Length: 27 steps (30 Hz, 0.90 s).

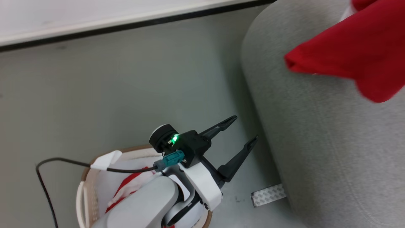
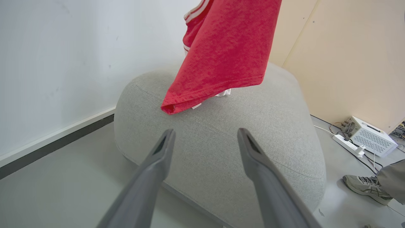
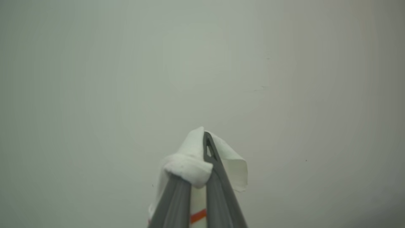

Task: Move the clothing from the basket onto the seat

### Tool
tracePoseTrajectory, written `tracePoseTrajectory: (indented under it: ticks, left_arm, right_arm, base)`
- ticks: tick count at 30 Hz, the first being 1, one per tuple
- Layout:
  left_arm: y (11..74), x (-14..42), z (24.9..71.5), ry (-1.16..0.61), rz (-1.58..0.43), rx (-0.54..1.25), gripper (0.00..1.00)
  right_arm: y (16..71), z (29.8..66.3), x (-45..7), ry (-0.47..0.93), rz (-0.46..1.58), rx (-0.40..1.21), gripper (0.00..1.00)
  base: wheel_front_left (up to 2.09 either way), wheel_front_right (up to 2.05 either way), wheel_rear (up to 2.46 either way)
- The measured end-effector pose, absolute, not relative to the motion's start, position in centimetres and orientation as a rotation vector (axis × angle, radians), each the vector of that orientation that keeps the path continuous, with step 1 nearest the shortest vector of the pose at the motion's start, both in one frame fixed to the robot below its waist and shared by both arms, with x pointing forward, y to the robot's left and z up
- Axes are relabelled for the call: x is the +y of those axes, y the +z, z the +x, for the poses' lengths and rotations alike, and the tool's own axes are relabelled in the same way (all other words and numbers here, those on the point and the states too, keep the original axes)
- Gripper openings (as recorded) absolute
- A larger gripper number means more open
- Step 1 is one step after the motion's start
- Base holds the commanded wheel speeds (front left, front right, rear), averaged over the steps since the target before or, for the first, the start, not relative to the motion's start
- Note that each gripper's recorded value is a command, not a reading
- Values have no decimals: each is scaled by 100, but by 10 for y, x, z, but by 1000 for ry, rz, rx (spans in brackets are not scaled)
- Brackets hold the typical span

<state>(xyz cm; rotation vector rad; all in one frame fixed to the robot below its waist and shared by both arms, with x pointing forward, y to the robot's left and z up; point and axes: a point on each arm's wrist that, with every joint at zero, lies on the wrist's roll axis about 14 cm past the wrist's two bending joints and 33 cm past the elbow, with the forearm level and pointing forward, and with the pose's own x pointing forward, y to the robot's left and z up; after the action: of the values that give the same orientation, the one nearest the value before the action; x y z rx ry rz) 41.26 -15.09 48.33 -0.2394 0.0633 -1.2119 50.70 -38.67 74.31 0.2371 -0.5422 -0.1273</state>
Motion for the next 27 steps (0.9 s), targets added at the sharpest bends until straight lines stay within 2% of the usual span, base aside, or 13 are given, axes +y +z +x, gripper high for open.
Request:
tracePoseTrajectory:
  ticks: [2,5,11,15,21,22,23,24,25,27]
  left_arm:
    - [473,-144,419,-1185,-245,84,100]
    - [456,-133,430,-1147,-241,108,100]
    - [431,-116,443,-1086,-256,151,100]
    - [425,-109,449,-1061,-257,158,100]
    - [418,-100,458,-1024,-240,166,100]
    - [418,-99,457,-1021,-240,163,100]
    - [419,-99,457,-1020,-238,163,100]
    - [420,-98,457,-1017,-237,159,100]
    - [422,-97,458,-1014,-235,154,100]
    - [425,-96,457,-1008,-230,146,100]
  right_arm:
    - [743,519,-401,-163,229,-550,0]
    - [717,538,-422,-231,180,-477,0]
    - [601,573,-429,-280,90,-141,0]
    - [519,568,-431,-322,127,102,0]
    - [432,547,-419,-276,3,476,0]
    - [427,544,-420,-275,-15,511,7]
    - [424,540,-421,-277,-22,540,38]
    - [421,537,-423,-279,-28,568,81]
    - [419,533,-423,-281,-36,592,100]
    - [421,528,-424,-274,-65,618,100]
  base:
    - [0,0,0]
    - [0,0,0]
    - [0,0,0]
    - [0,0,0]
    - [0,0,0]
    - [0,0,0]
    - [0,0,0]
    - [0,0,0]
    - [0,0,0]
    - [0,0,0]
